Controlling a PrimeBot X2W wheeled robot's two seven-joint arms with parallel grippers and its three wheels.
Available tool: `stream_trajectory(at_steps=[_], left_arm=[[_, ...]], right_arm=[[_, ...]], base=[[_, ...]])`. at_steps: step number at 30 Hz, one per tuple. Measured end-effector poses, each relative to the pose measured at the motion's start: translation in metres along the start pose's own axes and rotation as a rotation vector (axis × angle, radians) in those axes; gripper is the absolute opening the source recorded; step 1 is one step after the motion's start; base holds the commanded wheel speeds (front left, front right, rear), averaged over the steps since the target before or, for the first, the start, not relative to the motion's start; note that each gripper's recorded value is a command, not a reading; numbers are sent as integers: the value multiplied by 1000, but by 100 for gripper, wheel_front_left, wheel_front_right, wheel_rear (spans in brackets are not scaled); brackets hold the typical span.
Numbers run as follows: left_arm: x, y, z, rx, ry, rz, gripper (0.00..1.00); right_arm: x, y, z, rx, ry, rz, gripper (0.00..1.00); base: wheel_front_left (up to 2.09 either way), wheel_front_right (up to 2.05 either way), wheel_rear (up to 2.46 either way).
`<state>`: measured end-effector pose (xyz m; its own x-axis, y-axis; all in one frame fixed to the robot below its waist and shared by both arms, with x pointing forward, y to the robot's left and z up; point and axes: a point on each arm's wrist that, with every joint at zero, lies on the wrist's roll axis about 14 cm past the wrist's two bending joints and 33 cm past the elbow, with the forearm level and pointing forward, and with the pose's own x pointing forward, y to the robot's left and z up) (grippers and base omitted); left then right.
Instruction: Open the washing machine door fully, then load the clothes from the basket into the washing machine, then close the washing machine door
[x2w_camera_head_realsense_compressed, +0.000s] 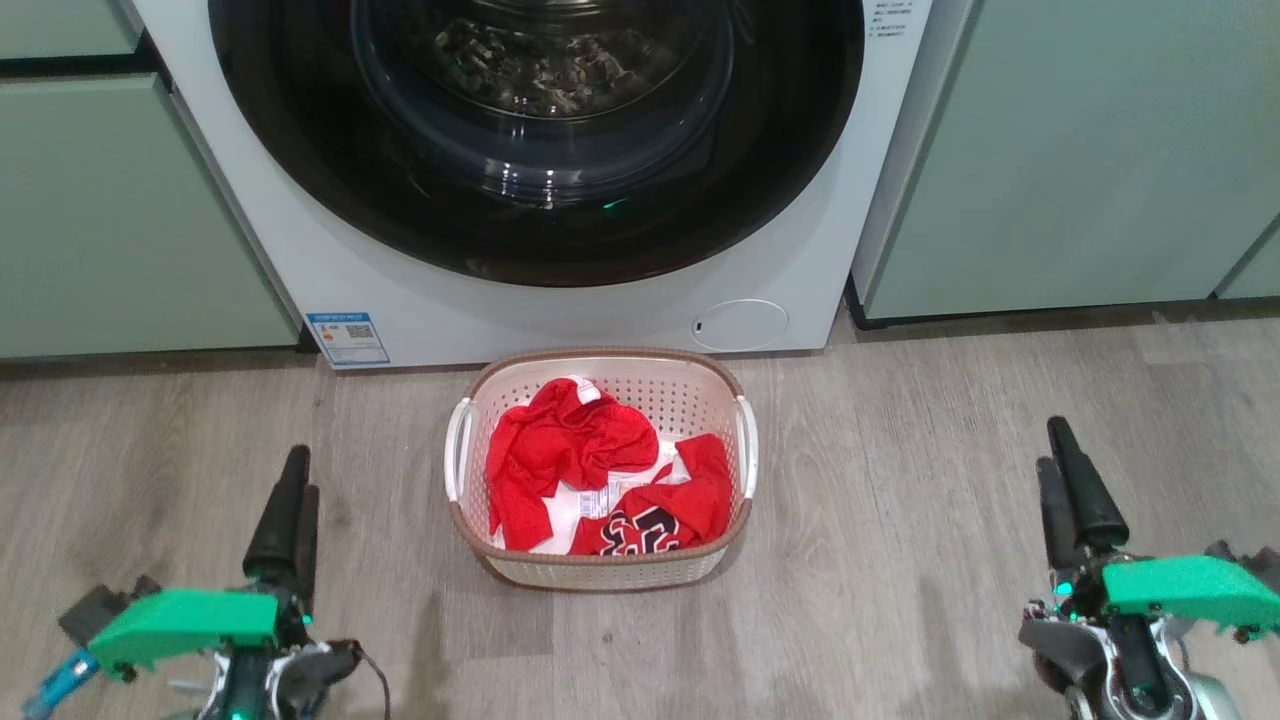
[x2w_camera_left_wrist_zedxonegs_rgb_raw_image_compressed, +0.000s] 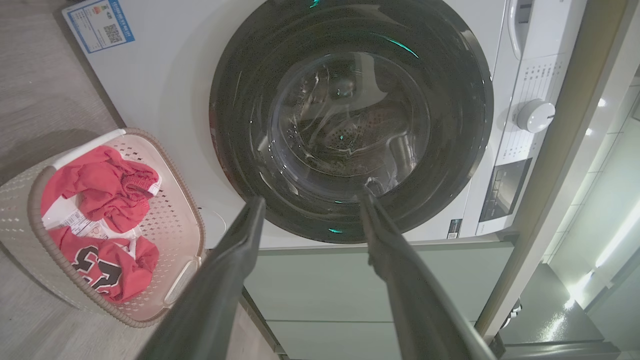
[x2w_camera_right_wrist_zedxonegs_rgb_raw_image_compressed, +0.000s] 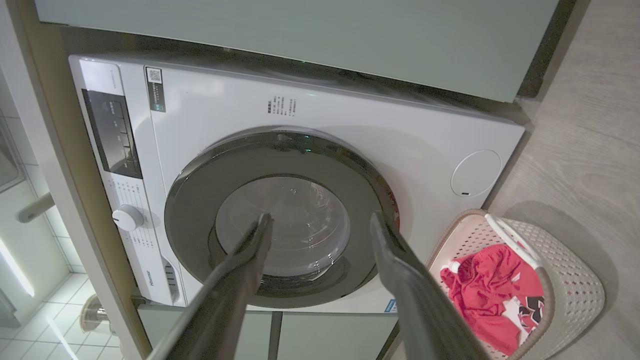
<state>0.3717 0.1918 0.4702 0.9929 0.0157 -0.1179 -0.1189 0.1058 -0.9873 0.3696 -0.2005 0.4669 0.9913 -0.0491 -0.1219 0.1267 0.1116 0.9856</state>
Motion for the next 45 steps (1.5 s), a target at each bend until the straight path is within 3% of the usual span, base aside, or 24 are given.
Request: stream_trajectory(at_steps=[9, 24, 36, 45], left_arm=[[7, -25, 8, 166, -28, -70, 100], [8, -55, 13, 519, -69, -154, 100], [13, -49, 8, 783, -62, -127, 100], [17, -45, 8, 912, -72, -111, 100]], right_arm=[[11, 33, -2, -252, 18, 96, 100], [14, 46, -7, -580, 19, 144, 100], [18, 48, -18, -799, 36, 167, 100], [22, 46, -22, -930, 29, 178, 100]], base=[[0, 0, 0], [0, 0, 0], [0, 0, 0], [0, 0, 0]])
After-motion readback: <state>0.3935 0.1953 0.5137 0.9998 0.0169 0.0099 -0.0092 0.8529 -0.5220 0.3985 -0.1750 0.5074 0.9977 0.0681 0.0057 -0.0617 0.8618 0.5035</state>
